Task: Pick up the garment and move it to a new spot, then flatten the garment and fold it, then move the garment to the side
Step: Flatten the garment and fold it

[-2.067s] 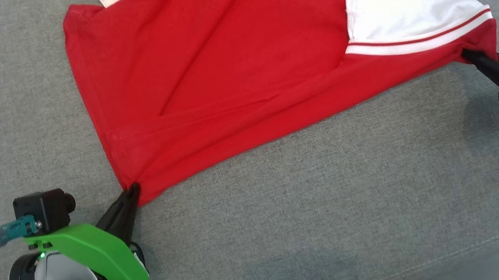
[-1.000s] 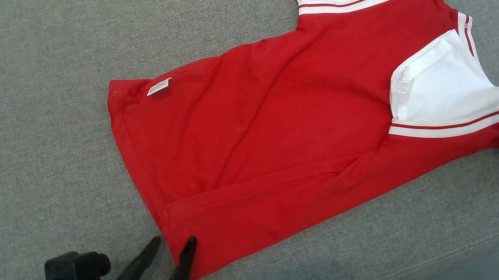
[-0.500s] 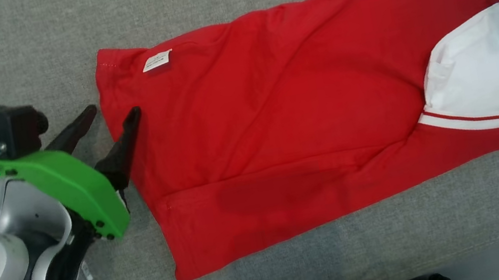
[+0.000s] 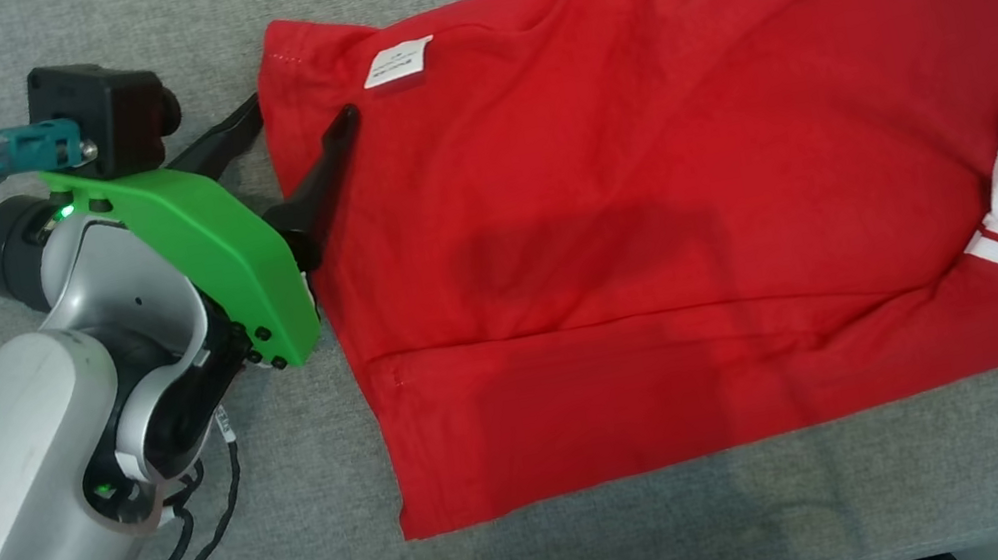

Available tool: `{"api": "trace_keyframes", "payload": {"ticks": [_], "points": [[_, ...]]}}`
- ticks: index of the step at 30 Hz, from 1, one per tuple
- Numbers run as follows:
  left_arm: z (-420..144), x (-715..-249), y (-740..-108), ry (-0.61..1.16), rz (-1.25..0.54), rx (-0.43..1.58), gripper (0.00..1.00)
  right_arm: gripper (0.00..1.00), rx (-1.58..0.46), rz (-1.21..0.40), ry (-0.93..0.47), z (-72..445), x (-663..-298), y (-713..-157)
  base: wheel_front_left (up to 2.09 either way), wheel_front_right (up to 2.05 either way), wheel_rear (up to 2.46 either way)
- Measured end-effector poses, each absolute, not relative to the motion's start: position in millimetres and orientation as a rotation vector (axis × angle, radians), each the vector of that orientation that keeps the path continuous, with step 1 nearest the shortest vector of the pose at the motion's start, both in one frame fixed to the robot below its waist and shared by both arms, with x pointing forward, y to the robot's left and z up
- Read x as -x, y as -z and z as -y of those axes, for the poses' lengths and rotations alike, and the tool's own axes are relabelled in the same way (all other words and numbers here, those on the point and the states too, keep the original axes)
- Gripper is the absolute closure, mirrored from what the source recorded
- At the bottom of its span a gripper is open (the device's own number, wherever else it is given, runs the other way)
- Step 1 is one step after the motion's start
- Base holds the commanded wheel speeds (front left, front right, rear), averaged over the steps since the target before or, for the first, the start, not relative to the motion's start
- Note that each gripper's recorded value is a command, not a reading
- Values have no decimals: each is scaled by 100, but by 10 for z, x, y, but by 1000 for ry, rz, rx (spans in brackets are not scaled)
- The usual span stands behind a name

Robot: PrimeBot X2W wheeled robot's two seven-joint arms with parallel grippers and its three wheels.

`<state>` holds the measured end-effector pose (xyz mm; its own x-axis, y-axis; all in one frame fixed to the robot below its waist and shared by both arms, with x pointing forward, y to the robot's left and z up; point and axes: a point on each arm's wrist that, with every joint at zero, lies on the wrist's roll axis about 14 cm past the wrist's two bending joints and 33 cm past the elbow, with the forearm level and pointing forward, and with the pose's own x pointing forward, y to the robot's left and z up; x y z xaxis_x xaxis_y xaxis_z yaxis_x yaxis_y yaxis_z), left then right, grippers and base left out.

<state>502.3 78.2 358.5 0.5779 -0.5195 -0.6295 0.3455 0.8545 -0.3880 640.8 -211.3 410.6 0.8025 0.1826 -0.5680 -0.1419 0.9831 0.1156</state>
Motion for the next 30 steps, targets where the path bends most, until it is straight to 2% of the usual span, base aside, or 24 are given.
{"api": "trace_keyframes", "payload": {"ticks": [14, 15, 16, 17, 19, 20, 21, 22, 24, 30], "points": [[-682, -5051, -3590, 541, -817, 255, 0, 0, -64, -681, -146, 2195, -6401, -3869, 0, 0, 0], [-664, -5058, -3597, 544, -819, 261, 18, 0, -65, -685, -144, 2199, -6395, -3852, 0, 0, 0], [-648, -5071, -3606, 546, -817, 267, 50, 0, -66, -690, -143, 2199, -6389, -3835, 0, 0, 0], [-636, -5083, -3613, 547, -815, 271, 57, 0, -65, -689, -141, 2198, -6392, -3827, 0, 0, 0], [-608, -5109, -3633, 552, -811, 275, 61, 0, -66, -692, -142, 2178, -6398, -3817, 0, 0, 0], [-597, -5120, -3633, 551, -811, 279, 74, 0, -64, -691, -143, 2169, -6407, -3818, 0, 0, 0], [-594, -5131, -3631, 549, -812, 280, 91, 0, -63, -686, -147, 2149, -6423, -3828, 0, 0, 0], [-580, -5144, -3642, 554, -809, 283, 100, 0, -64, -686, -152, 2124, -6427, -3824, 0, 0, 0], [-560, -5167, -3651, 555, -801, 291, 100, 100, -62, -682, -166, 2059, -6432, -3821, 0, 0, 0], [-532, -5230, -3679, 549, -761, 327, 100, 100, -80, -612, -199, 1963, -6515, -3961, 0, 0, 0]]}}
